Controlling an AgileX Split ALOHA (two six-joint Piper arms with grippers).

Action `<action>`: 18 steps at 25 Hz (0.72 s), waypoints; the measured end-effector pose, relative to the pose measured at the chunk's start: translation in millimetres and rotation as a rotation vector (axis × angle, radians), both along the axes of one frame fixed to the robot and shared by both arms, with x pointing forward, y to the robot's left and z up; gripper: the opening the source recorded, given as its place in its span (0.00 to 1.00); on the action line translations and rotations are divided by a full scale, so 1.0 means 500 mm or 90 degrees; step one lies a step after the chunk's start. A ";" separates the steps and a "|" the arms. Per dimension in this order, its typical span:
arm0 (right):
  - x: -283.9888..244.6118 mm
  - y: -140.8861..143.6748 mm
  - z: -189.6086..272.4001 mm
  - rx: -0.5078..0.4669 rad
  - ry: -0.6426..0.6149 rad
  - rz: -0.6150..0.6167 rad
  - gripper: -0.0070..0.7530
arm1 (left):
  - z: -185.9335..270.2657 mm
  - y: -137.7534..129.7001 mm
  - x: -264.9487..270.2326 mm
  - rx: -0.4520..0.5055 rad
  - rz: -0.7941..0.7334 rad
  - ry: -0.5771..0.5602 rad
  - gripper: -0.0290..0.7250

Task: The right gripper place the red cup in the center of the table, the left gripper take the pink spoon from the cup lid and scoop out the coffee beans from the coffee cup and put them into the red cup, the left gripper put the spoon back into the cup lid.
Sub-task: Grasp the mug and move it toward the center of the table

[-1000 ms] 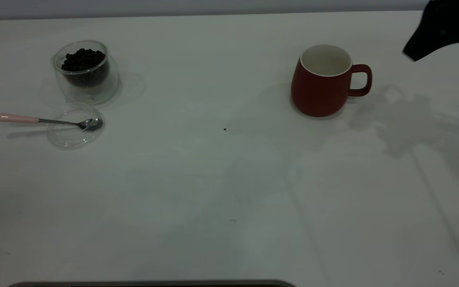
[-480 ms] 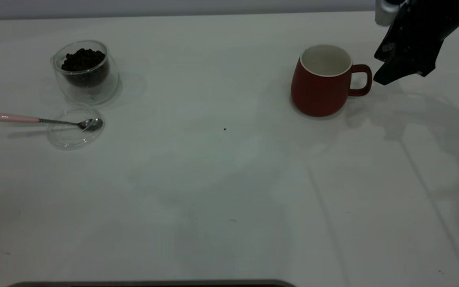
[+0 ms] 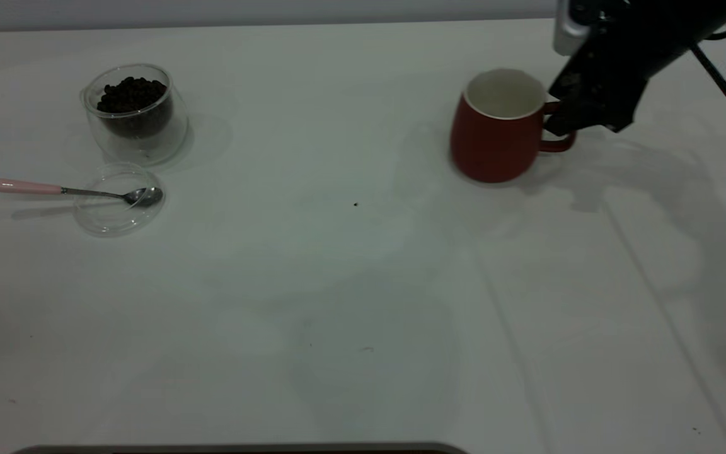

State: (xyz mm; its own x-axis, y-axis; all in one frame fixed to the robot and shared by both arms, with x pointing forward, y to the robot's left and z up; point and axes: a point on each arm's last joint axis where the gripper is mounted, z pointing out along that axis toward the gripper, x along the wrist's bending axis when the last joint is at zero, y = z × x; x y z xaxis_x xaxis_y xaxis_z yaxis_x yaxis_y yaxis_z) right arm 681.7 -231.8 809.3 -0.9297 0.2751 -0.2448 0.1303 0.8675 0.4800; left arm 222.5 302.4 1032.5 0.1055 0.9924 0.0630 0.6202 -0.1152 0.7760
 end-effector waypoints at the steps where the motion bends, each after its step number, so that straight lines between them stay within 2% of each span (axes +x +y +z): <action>1: -0.001 0.012 0.000 0.002 -0.001 0.004 0.67 | 0.000 0.000 0.000 0.000 0.000 0.000 0.74; 11: -0.021 0.172 0.006 -0.004 -0.042 0.062 0.67 | 0.000 0.000 0.000 0.000 0.000 0.000 0.74; 15: -0.020 0.249 0.011 0.009 -0.066 0.103 0.67 | 0.000 0.000 0.000 0.000 0.000 0.000 0.74; 18: -0.017 0.286 0.010 0.030 -0.072 0.105 0.67 | 0.000 0.000 0.000 0.000 0.000 0.000 0.74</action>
